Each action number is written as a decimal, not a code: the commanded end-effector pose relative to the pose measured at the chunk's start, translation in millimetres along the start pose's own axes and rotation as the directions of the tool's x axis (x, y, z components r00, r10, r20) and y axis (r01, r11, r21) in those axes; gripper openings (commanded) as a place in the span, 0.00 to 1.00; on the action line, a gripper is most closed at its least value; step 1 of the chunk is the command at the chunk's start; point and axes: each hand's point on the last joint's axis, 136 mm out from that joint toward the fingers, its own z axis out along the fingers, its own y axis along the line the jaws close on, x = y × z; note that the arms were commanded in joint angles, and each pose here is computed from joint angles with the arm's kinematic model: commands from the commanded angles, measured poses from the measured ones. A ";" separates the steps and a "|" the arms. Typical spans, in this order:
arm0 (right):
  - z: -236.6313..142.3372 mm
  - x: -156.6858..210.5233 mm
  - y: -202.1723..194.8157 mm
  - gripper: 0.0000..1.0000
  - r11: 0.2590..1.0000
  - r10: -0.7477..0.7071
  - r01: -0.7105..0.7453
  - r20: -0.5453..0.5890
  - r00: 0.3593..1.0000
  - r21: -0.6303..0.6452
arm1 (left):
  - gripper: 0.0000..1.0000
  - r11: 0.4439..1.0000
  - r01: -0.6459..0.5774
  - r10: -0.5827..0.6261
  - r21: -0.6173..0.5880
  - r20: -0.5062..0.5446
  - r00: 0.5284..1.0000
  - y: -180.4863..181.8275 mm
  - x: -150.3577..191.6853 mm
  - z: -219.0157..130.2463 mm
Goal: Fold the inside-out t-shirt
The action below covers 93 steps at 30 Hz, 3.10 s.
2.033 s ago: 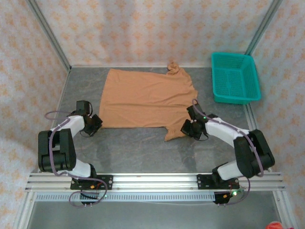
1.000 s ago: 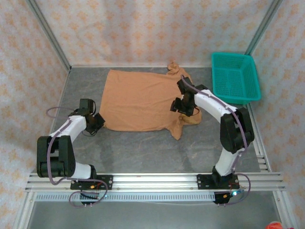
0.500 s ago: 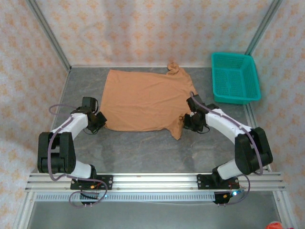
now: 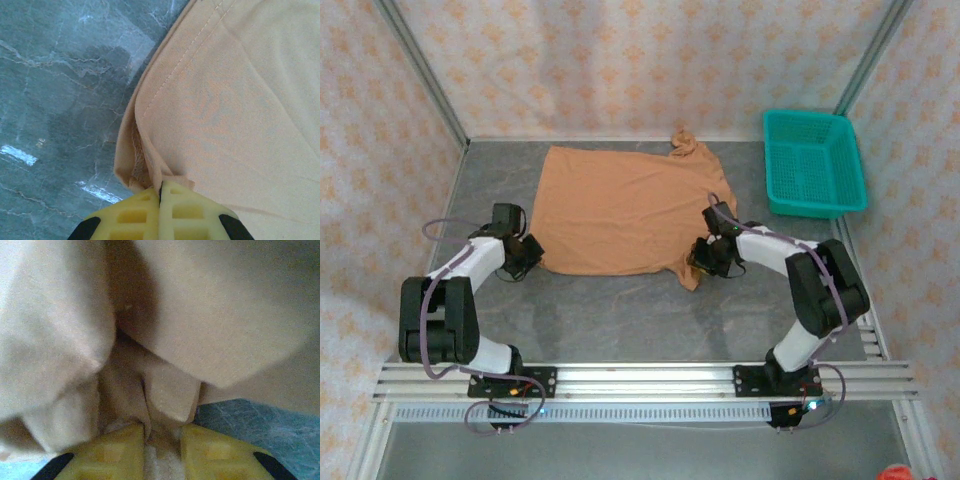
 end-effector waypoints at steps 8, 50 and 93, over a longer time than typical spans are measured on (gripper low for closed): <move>-71.0 46.7 -41.2 0.00 0.987 -0.017 0.021 -0.029 0.999 0.159 | 0.00 0.999 -0.009 0.011 -0.053 0.032 0.999 7.2 -11.2 -3.3; -45.9 133.7 -74.0 0.32 0.987 0.061 -0.050 -0.062 0.996 0.153 | 0.00 1.000 -0.016 0.016 -0.017 0.039 0.999 12.0 2.7 -32.1; -168.5 -55.9 54.1 0.00 0.980 -0.182 0.138 0.358 0.916 0.146 | 0.00 0.998 0.011 -0.001 -0.060 0.165 0.986 -5.5 -43.1 -74.2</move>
